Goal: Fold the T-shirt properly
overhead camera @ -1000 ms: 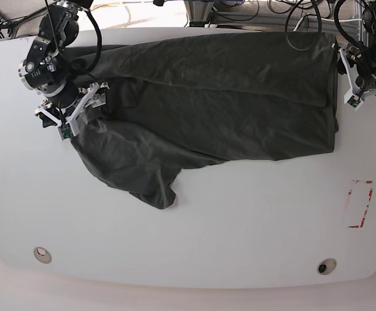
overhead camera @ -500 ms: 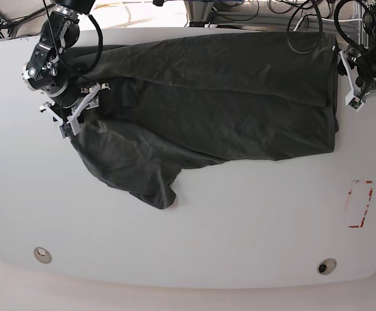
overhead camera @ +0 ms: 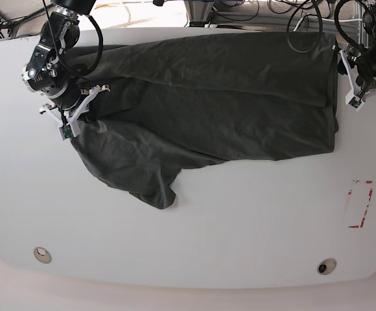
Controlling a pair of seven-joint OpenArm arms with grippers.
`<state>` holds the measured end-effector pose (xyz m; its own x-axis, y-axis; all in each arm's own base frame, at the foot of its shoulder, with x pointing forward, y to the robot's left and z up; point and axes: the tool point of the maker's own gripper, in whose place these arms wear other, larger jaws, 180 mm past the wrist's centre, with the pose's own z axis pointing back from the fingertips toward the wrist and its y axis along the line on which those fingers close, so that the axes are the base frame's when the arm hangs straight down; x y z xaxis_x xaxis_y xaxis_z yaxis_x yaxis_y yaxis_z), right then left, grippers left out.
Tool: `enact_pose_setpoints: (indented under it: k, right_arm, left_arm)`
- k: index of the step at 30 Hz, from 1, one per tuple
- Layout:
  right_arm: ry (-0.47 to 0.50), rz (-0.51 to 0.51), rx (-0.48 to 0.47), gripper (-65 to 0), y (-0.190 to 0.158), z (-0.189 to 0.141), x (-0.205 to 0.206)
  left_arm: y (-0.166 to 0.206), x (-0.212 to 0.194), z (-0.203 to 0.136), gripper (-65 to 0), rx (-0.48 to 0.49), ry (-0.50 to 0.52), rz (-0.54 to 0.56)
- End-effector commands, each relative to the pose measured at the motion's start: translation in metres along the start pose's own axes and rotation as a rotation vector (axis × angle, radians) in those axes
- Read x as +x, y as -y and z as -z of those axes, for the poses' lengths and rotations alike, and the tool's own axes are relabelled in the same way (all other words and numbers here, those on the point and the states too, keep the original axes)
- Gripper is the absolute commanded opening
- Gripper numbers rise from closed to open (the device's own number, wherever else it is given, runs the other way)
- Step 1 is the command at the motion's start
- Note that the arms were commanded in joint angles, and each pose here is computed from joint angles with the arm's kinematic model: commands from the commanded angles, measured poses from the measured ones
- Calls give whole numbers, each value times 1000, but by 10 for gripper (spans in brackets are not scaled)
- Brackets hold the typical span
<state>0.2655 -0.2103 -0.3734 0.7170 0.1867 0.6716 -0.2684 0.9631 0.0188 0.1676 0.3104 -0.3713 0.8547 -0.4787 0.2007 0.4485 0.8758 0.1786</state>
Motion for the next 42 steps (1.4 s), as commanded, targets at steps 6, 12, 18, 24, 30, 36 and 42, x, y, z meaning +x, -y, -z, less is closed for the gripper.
enact_pose_setpoints:
  k: [6, 12, 18, 24, 30, 36, 42]
  right_arm:
    - [118, -61, -38, -650, 5, -15, 43]
    - [144, -67, -44, -650, 7, -15, 56]
    - [164, -68, -48, -650, 10, -14, 66]
    - [151, -48, -35, -609, 11, -6, 64]
    - [137, -34, -25, -388, 12, -1, 59]
    - [178, -40, -43, -160, 19, -3, 78]
    - [176, -16, -40, -168, 34, 16, 94]
  left_arm:
    - [-9, 5, -6, -344, 26, 16, 13]
    - [-9, 5, -6, -344, 26, 16, 13]
    - [-9, 5, -6, -344, 26, 16, 13]
    - [-9, 5, -6, -344, 26, 16, 13]
    - [-9, 5, -6, -344, 27, 15, 14]
    - [-11, 9, -7, -344, 33, 25, 13]
    - [-19, 22, -10, -344, 51, 57, 10]
